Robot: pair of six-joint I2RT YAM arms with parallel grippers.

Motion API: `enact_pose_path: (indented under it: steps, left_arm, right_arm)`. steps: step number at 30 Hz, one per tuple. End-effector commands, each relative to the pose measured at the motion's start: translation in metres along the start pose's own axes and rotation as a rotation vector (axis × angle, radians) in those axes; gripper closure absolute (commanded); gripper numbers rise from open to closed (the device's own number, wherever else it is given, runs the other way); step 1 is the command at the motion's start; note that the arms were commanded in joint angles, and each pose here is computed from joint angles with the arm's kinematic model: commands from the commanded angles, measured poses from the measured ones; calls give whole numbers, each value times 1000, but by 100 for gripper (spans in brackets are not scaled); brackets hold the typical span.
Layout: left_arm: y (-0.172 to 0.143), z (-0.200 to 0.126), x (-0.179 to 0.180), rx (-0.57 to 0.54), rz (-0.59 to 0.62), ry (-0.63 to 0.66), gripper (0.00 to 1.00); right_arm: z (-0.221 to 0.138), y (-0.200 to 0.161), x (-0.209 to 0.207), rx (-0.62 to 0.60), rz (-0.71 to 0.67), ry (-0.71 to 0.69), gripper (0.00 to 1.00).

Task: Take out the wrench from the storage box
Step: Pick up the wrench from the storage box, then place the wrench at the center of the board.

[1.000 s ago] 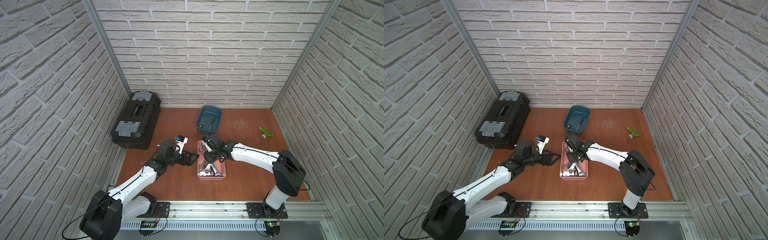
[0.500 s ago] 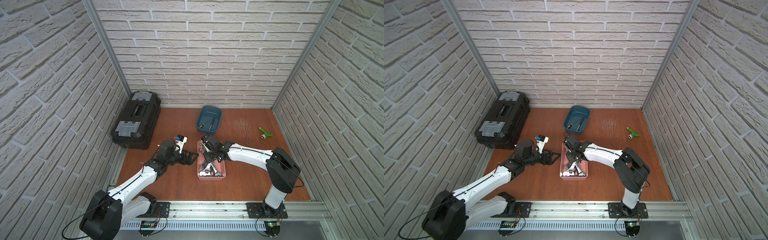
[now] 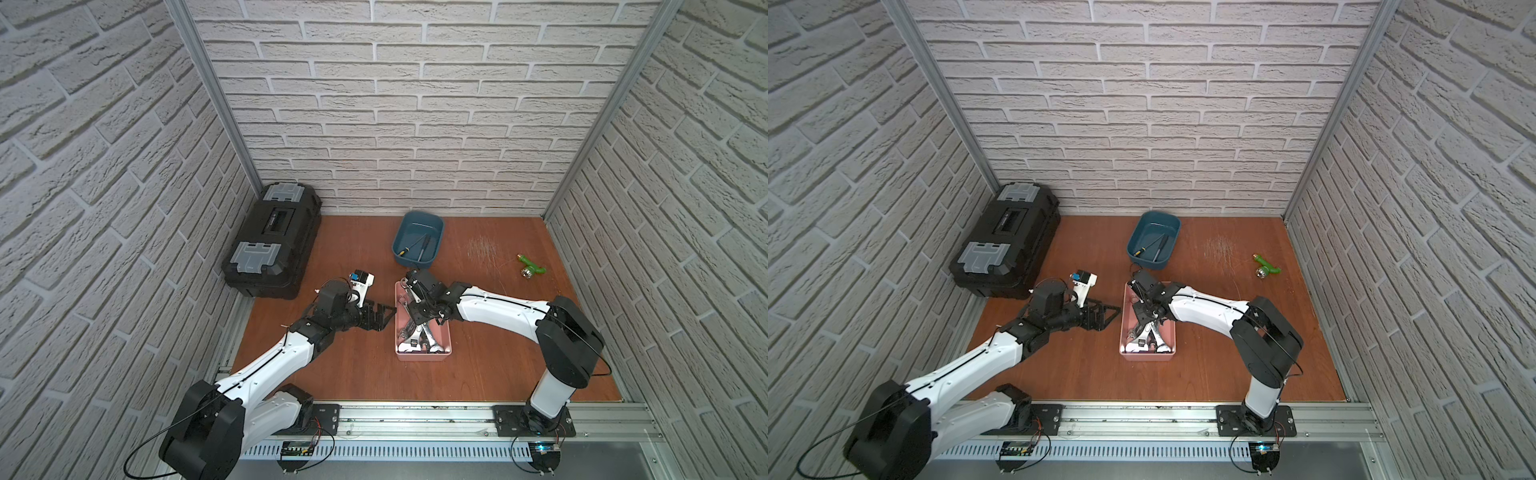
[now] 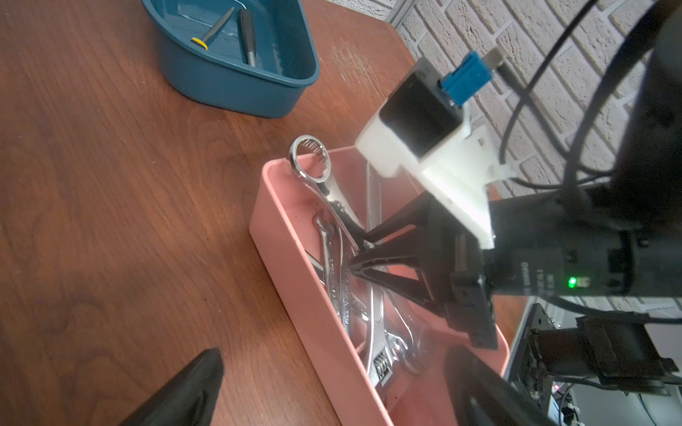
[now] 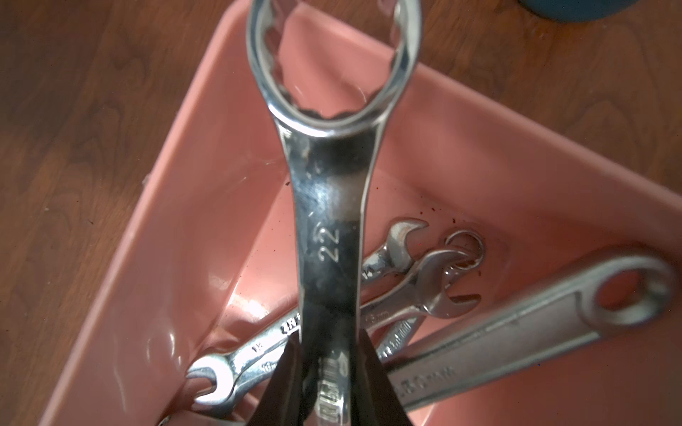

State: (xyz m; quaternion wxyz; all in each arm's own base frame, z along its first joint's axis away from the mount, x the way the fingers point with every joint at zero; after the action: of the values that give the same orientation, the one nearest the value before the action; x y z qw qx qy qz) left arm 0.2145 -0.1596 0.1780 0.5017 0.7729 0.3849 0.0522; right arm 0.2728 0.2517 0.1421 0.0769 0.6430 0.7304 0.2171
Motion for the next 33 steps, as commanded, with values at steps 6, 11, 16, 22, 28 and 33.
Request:
enact_pose_path:
  steps: [6,11,16,22,28,33]
  left_arm:
    - [8,-3,1,-27,29,9,2]
    - [14,-4,1,-38,31,4,2]
    - [20,-6,2,-51,30,-4,2]
    - [25,-3,3,-47,29,-16,2]
    - [27,4,5,-33,30,-26,2]
    - [28,12,8,-20,24,-41,2]
  right_arm:
    - [-57,23,8,-117,66,83,97]
    - [-89,38,7,-152,93,95,97]
    - [-119,49,-3,-159,120,90,97]
    - [-140,46,-40,-123,146,48,97]
    - [-126,29,-96,-76,209,-13,97]
    - [-88,13,-120,-21,280,-41,97]
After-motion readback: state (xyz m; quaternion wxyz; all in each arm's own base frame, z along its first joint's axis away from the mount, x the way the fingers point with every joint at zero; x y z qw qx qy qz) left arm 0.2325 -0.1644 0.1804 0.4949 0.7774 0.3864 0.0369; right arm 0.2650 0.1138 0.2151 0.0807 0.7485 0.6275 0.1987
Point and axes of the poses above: each gripper's point midway between its finger pads, its own z axis out along the fingers, its own x axis along the line the jaws close on, y = z × x, the point moved 8 cm from there along -z, back along the fingers, and after that the axes turned 15 degrees about z, right-handed, at the moved point
